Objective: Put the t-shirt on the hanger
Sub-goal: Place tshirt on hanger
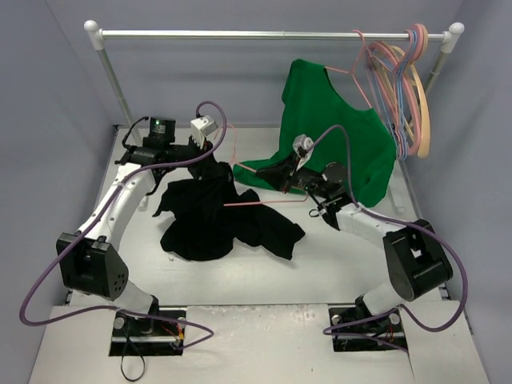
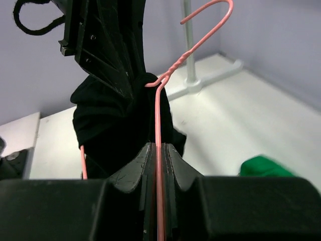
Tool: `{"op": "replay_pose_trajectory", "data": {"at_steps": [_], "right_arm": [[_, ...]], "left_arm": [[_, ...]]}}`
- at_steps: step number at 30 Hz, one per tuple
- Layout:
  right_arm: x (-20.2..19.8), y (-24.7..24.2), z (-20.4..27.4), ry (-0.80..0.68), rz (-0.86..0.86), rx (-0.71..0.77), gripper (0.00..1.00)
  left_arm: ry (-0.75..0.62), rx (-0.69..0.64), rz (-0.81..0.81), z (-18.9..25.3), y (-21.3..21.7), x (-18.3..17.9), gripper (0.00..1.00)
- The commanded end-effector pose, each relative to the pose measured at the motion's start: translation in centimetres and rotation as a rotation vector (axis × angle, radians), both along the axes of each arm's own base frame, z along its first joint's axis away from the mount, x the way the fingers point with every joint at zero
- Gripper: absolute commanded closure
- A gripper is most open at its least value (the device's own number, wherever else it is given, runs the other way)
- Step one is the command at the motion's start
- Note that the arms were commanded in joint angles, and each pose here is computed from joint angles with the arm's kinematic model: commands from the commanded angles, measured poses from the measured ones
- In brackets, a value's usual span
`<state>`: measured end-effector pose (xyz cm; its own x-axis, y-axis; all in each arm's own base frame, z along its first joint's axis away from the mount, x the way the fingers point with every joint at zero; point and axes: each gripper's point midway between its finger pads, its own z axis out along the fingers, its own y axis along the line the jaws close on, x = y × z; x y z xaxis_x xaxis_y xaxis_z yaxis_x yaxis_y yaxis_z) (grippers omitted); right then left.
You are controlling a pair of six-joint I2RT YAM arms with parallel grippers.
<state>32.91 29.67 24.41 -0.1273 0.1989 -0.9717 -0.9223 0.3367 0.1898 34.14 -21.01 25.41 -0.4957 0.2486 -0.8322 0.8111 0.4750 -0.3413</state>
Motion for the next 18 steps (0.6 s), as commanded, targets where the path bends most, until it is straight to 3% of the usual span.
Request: {"op": "replay_pose_trajectory", "data": {"at_steps": [1,7,10,18], "right_arm": [[0.2,-1.4,10.6,-0.381,-0.102,0.083,0.94],[3.7,-3.7,10.8,-0.289,-0.328,-0.054,0.55],[5.0,-4.9,11.2,-0.251,-0.417,-0.11,0.46],[4.2,-5.8,10.9,-0.122,-0.459,-0.14,0.46]], "left_arm": [[-0.198,-0.038,0.07,7.3,0.4,0.4,1.0],[-0.29,0.05,0.199,7.9,1.9,1.4,1.0],[-0.309,0.093,0.242,7.3,2.5,1.6,1.0],[-0.321,0.199,0.29,6.4,3.3,0.6,1.0]]}}
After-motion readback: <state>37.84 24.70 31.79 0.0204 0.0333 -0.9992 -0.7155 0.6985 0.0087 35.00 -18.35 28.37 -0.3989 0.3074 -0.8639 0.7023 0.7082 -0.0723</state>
